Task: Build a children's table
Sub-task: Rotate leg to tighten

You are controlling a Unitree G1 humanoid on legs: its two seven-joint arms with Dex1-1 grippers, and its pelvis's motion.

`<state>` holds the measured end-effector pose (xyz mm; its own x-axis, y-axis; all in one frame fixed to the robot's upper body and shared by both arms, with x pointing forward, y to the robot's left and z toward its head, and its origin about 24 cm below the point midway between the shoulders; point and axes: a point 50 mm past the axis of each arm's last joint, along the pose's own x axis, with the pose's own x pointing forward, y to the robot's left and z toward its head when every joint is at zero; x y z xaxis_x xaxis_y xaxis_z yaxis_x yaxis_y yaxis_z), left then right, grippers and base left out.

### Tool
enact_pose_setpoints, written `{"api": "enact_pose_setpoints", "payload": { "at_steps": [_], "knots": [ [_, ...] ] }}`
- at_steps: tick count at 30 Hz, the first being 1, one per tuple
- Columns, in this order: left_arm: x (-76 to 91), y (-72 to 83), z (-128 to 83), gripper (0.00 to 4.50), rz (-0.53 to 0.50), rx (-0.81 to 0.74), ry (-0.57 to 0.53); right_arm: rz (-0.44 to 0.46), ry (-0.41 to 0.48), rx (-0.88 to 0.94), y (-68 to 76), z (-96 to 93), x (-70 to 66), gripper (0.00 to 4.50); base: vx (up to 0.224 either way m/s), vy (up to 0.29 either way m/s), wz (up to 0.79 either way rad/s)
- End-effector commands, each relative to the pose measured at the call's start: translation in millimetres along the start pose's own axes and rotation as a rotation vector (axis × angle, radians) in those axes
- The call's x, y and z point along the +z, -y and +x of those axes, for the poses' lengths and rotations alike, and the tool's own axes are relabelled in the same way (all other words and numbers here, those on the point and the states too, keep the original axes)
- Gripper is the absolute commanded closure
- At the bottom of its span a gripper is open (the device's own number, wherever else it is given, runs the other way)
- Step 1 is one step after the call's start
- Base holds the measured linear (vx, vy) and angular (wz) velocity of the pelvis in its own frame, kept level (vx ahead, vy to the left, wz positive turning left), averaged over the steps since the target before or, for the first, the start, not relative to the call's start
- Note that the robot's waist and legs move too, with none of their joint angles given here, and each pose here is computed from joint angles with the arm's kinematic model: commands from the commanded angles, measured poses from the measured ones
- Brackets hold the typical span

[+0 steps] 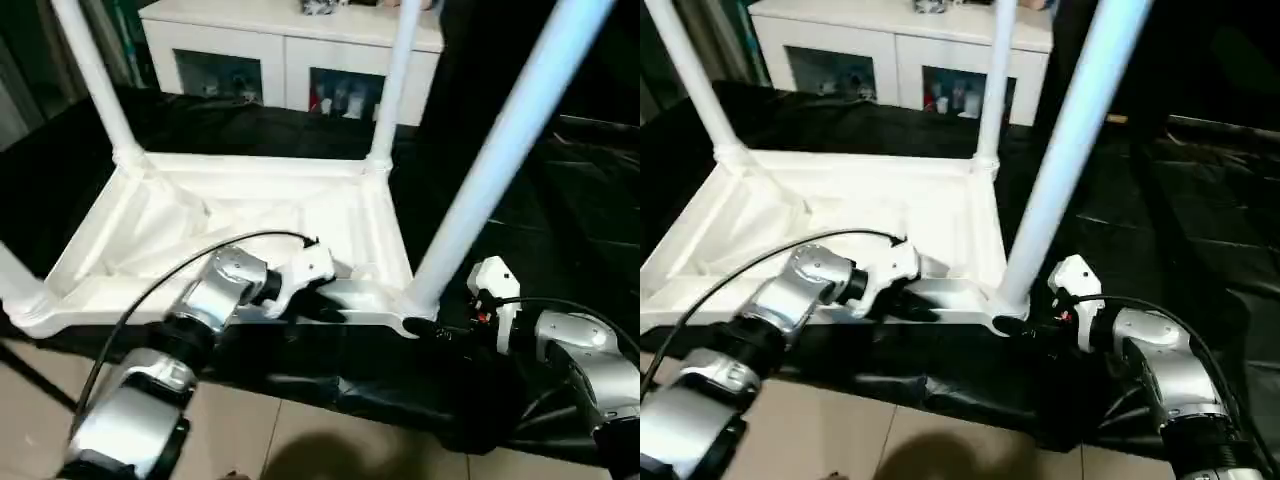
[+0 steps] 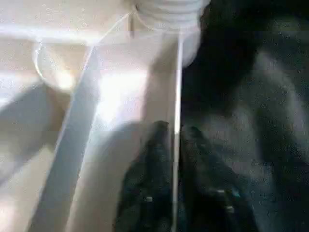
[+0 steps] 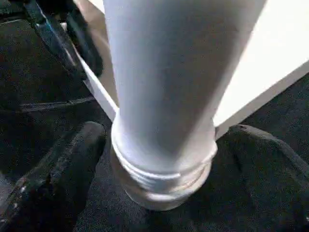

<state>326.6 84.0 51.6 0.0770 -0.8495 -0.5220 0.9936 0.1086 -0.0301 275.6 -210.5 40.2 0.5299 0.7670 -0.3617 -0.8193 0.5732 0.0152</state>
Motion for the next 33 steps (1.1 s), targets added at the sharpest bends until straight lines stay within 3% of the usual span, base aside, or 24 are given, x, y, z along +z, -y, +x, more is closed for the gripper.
{"api": "enact_pose_setpoints", "payload": {
  "at_steps": [1,16,17,19,20,33],
  "knots": [
    [-1.9,0.9,4.7,3.87,-0.002,-0.003,-0.020,-0.039,-0.009,-0.004,2.0,-3.0,5.2,0.00,0.000,0.000,0.00],
    [-14.5,-0.6,6.6,3.87,0.021,0.017,-0.167,-0.058,-0.023,-0.013,-0.3,-6.8,1.6,0.00,0.000,0.000,0.00],
    [-14.6,-0.8,6.6,4.13,0.018,0.018,-0.168,-0.058,-0.023,-0.013,-0.5,-6.8,1.5,0.00,0.000,0.000,0.00],
    [-12.4,-1.7,6.1,4.13,0.008,0.016,-0.154,-0.060,-0.022,-0.015,-1.3,-6.3,1.0,0.00,0.000,0.000,0.00],
    [-11.8,-1.6,6.0,4.39,0.001,0.008,-0.150,-0.060,-0.022,-0.015,-1.4,-6.1,0.9,0.00,0.000,0.000,0.00],
    [-14.4,2.8,5.5,4.39,-0.030,-0.031,-0.124,-0.007,0.032,-0.044,-2.0,7.0,1.9,0.00,0.000,0.000,0.00]
  ]
}}
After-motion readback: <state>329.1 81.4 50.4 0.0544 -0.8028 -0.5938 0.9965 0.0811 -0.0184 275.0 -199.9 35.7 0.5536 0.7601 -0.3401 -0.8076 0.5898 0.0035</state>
